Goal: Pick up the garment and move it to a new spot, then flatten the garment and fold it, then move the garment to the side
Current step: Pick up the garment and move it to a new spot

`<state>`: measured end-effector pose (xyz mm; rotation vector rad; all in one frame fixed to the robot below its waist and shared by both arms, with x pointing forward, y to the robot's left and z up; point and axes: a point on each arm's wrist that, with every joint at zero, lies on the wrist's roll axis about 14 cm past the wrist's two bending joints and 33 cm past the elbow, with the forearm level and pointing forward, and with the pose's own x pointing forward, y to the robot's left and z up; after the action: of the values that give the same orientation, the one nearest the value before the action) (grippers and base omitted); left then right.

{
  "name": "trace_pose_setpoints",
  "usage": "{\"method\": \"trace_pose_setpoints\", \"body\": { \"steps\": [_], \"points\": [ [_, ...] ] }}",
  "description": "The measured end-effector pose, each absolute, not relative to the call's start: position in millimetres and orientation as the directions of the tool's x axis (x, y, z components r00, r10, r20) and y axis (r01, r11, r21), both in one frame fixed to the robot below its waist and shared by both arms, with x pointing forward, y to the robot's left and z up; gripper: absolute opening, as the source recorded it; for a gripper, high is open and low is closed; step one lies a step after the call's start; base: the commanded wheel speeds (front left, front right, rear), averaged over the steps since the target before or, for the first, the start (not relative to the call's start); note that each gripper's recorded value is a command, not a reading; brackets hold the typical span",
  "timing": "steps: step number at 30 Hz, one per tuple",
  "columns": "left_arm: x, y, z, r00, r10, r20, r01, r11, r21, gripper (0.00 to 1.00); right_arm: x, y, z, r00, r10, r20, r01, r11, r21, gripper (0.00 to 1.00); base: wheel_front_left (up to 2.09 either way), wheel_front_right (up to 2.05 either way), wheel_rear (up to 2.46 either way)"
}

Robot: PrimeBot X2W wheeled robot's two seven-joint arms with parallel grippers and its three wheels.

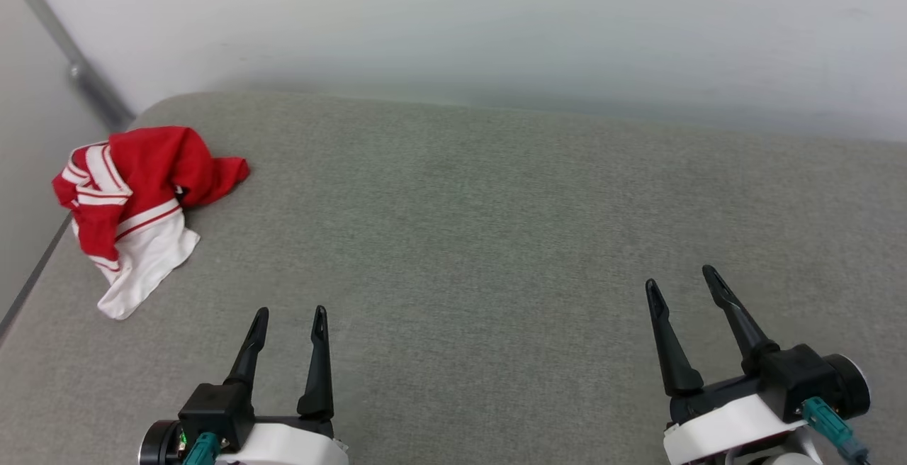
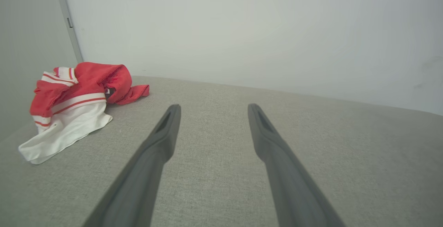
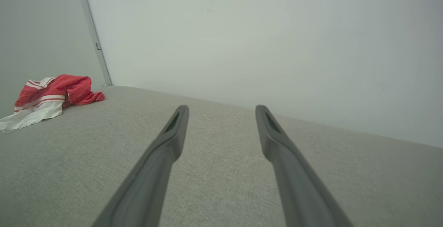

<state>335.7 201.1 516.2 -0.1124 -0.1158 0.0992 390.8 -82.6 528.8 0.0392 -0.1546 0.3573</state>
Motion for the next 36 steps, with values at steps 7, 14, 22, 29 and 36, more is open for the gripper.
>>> {"method": "trace_pose_setpoints", "body": {
  "steps": [7, 14, 22, 29, 36],
  "points": [
    [313.1, 232.3, 518.8, 0.971, 0.211, 0.115, -0.199, 0.974, -0.104, 1.00, 395.0, -40.1, 524.8, 0.877, 0.456, 0.149, -0.464, 0.886, 0.016, 1.00, 0.00, 0.00, 0.00],
    [286.8, 257.0, 520.2, 0.945, 0.304, 0.117, -0.293, 0.951, -0.100, 1.00, 394.1, -0.9, 524.6, 0.820, 0.552, 0.150, -0.561, 0.828, 0.019, 1.00, 0.00, 0.00, 0.00],
    [259.5, 278.5, 521.3, 0.913, 0.389, 0.120, -0.380, 0.920, -0.093, 1.00, 389.5, 33.0, 524.8, 0.761, 0.631, 0.151, -0.640, 0.768, 0.021, 1.00, 0.00, 0.00, 0.00],
    [249.3, 284.9, 520.6, 0.901, 0.419, 0.118, -0.409, 0.907, -0.094, 1.00, 388.4, 42.6, 525.5, 0.743, 0.651, 0.153, -0.661, 0.750, 0.021, 1.00, 0.00, 0.00, 0.00],
    [247.9, 288.9, 523.1, 0.892, 0.435, 0.125, -0.422, 0.899, -0.120, 1.00, 387.3, 42.7, 524.6, 0.743, 0.652, 0.150, -0.662, 0.749, 0.021, 1.00, 0.00, 0.00, 0.00]
  ]
}}
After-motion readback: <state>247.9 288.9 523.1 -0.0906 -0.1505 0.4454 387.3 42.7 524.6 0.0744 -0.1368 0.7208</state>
